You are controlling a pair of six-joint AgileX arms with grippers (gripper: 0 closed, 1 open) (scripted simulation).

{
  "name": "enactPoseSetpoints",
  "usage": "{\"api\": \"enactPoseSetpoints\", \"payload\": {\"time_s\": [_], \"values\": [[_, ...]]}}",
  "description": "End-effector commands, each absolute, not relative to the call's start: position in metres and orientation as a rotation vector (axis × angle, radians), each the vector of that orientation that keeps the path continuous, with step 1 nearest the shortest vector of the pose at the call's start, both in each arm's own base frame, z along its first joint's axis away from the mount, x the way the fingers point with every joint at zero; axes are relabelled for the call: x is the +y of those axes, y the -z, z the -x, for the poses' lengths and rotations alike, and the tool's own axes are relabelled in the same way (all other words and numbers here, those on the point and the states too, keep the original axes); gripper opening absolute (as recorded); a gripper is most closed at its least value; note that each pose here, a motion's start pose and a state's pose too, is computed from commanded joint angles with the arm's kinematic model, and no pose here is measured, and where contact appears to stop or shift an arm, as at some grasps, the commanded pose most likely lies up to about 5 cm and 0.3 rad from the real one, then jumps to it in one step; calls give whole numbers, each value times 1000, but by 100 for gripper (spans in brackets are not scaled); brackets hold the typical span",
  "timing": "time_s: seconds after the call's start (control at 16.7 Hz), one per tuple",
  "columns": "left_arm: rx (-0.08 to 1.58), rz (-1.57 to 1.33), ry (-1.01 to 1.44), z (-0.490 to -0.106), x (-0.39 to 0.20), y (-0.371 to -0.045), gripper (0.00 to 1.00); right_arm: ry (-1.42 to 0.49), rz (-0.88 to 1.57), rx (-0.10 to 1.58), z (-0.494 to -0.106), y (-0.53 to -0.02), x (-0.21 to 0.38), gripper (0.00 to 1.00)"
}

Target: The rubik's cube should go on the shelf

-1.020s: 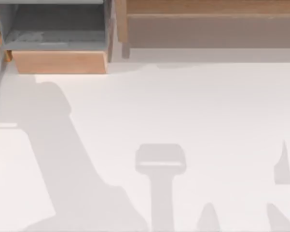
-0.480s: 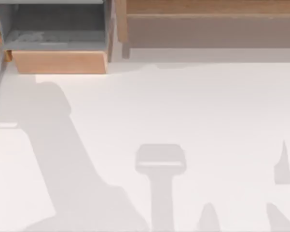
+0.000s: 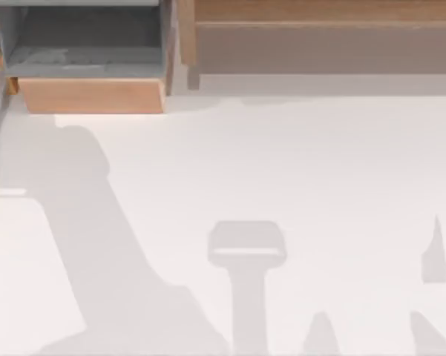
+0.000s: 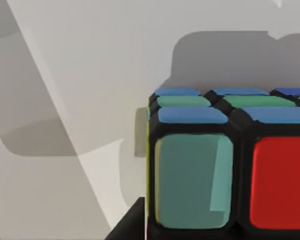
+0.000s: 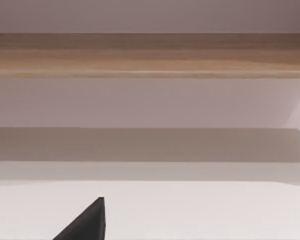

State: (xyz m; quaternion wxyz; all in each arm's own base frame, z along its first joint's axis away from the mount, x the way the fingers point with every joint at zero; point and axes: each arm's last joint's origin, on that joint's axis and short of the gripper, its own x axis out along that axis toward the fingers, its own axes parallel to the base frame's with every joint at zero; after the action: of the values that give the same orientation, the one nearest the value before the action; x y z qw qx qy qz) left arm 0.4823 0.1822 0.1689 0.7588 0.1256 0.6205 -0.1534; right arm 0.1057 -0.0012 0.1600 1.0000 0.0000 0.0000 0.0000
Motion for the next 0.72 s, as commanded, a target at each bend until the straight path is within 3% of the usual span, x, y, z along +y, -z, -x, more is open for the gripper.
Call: {"api": "enactPoseSetpoints", "payload": {"time_s": [0.3,0.72], "values": [[1397,-261,315,-476,181,-177,0,0,0,0,-106,-160,-1,100],[1371,-131,177,-448,188,-254,0,0,0,0,-106,-160,-1,100]]}}
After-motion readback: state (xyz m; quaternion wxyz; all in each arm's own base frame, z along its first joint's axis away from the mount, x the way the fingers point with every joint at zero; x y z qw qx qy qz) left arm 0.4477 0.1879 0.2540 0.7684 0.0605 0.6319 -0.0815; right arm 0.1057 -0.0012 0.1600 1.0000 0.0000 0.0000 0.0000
